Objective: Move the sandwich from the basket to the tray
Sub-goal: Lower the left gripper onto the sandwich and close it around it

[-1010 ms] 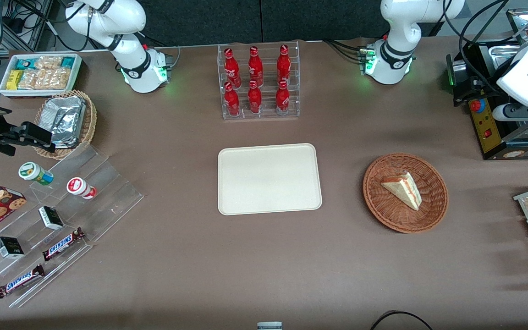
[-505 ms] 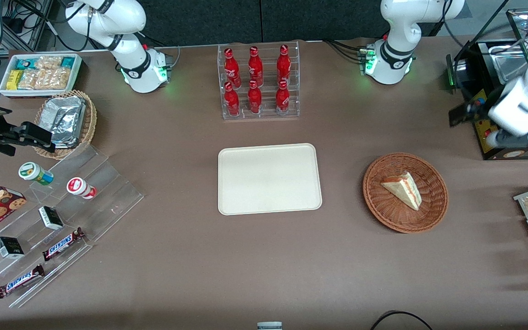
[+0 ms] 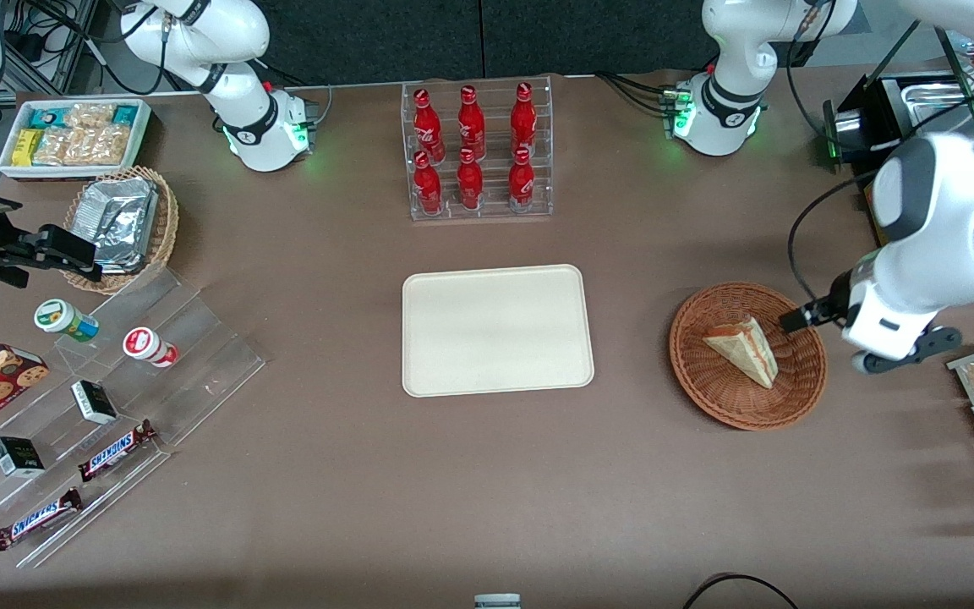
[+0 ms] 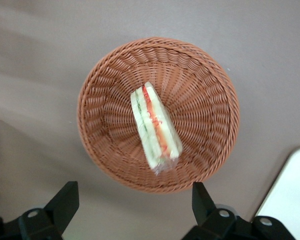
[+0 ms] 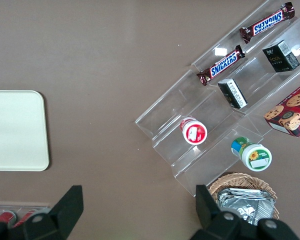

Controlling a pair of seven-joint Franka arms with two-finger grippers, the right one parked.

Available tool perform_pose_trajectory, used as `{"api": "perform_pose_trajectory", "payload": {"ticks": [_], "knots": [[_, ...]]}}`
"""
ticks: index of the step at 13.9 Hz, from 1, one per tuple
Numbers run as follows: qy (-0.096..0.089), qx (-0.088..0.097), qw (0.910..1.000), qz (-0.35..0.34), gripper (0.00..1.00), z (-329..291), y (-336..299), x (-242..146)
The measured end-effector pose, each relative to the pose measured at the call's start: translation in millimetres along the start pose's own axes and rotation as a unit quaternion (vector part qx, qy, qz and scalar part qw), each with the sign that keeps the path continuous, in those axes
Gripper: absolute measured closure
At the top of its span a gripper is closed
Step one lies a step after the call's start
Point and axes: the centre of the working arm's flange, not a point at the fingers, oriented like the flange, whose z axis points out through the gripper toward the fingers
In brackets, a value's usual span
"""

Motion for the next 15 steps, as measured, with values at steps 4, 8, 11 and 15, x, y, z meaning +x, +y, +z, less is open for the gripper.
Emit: {"api": "perform_pose_trajectory", "payload": {"ticks": [4,8,11,15], "knots": [[0.027,-0.02,0.9946,-0.098,0.0,68.2,10.3,-3.4],[0.056,-0.045,0.9866,-0.147,0.0,110.3,5.8,-25.5],[0.059,-0.051,0.9848,-0.155,0.0,129.2,9.8,-38.2],[0.066,-0.058,0.9839,-0.155,0.0,149.8,6.3,-45.7]]}}
